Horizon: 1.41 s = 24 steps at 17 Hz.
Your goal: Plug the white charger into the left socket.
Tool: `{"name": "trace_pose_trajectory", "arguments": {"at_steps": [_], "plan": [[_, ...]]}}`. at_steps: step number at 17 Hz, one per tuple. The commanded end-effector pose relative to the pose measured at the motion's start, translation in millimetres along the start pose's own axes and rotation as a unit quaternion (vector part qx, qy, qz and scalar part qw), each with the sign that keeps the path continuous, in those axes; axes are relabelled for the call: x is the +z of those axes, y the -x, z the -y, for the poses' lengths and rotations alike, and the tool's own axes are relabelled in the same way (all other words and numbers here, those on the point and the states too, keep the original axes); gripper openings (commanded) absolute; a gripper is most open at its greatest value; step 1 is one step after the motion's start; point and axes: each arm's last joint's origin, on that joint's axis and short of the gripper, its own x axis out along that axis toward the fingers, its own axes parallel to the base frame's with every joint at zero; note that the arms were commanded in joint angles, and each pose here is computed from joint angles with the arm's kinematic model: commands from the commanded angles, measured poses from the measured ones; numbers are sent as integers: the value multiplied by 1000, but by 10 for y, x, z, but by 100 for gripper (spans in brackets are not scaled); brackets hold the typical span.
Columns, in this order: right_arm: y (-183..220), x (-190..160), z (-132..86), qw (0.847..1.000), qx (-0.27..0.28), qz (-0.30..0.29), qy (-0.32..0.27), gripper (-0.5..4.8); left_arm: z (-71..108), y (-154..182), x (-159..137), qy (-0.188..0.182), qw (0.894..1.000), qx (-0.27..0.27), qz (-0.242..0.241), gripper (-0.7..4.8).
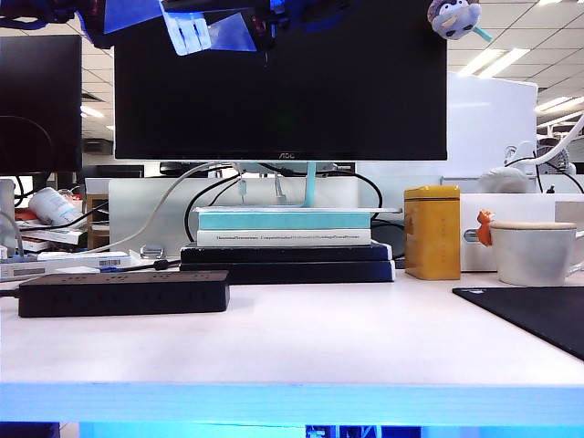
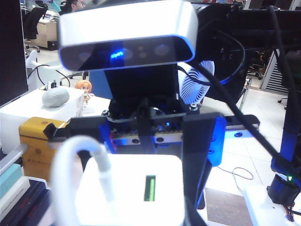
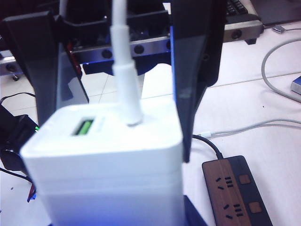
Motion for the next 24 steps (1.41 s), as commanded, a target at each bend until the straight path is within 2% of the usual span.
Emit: {"name": "trace_pose_trajectory", "arguments": {"at_steps": [1, 7, 9, 13, 17, 18, 20, 24], "plan": [[20, 30, -1, 1000, -10, 3, 0, 201, 29, -20, 70, -40, 999, -12, 4, 254], [22, 51, 7, 1000, -13, 10, 11, 215, 14, -20, 63, -32, 999, 11, 6, 255], [23, 69, 12, 1000, -14, 15, 21, 215, 5, -19, 59, -26, 999, 26, 7, 479], [23, 74, 14, 999, -15, 17, 24, 216, -3, -15, 58, -25, 999, 38, 8, 479], [30, 95, 33, 998, -31, 21, 55, 216, -92, 173, 41, -7, 990, 141, 13, 479], [26, 102, 33, 997, -30, 23, 70, 217, -105, 227, 33, -1, 988, 152, 12, 479], [11, 116, 60, 995, -33, 31, 84, 276, -106, 238, 35, 8, 988, 153, 14, 479], [-34, 77, 107, 996, -31, 30, 78, 274, -102, 215, 33, 10, 989, 150, 14, 479]]}}
